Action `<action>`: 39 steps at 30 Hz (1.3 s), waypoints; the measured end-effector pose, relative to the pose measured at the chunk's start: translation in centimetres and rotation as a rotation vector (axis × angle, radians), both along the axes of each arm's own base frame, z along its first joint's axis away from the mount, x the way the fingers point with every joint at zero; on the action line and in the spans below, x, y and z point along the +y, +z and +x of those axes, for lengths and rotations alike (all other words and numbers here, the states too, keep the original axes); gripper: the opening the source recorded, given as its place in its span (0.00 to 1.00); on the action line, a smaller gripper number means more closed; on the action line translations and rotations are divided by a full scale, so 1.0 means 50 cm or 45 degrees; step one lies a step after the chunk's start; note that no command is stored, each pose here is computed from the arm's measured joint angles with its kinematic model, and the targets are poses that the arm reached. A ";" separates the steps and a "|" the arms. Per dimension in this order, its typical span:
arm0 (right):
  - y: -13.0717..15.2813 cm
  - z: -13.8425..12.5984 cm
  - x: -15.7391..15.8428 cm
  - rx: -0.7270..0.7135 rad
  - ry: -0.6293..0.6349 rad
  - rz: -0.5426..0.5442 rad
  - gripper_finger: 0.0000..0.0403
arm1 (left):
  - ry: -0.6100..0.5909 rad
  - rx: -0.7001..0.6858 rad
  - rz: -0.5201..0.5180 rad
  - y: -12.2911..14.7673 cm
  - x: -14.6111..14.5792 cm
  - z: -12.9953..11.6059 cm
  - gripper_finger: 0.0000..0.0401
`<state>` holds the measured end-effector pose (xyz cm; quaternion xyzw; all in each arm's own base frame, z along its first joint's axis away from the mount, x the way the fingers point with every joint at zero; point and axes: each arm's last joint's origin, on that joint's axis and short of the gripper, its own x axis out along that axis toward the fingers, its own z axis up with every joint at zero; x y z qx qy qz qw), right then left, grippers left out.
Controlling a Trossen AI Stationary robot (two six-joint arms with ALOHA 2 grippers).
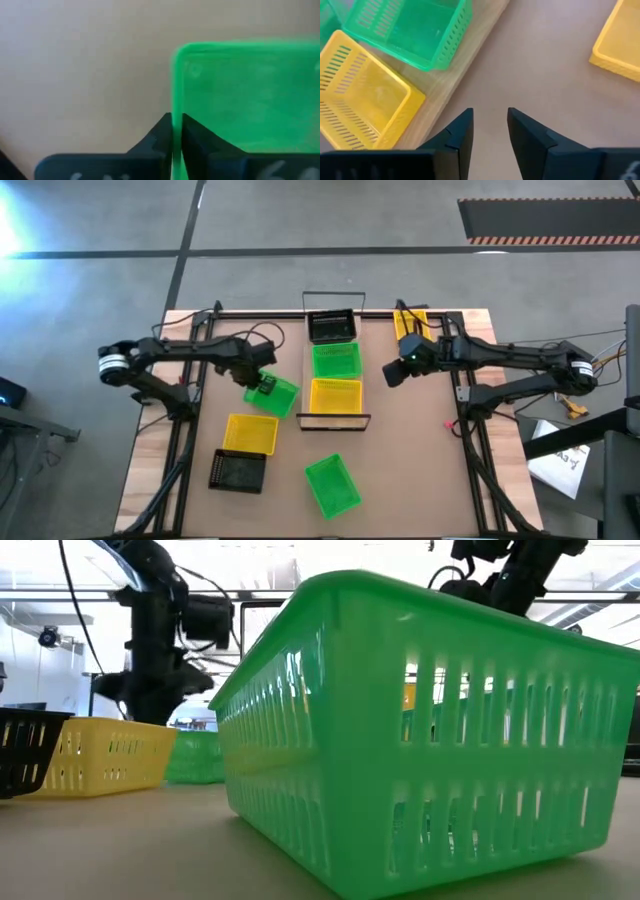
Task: Stack baskets on shelf by color
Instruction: Stack the top green bin on top of the green bin on the shelf
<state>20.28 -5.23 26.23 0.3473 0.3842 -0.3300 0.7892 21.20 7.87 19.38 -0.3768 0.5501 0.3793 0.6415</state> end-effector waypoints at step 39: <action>0.144 0.167 -0.143 -0.262 0.003 0.045 0.65 | 0.327 -0.799 0.337 0.241 0.115 0.215 0.00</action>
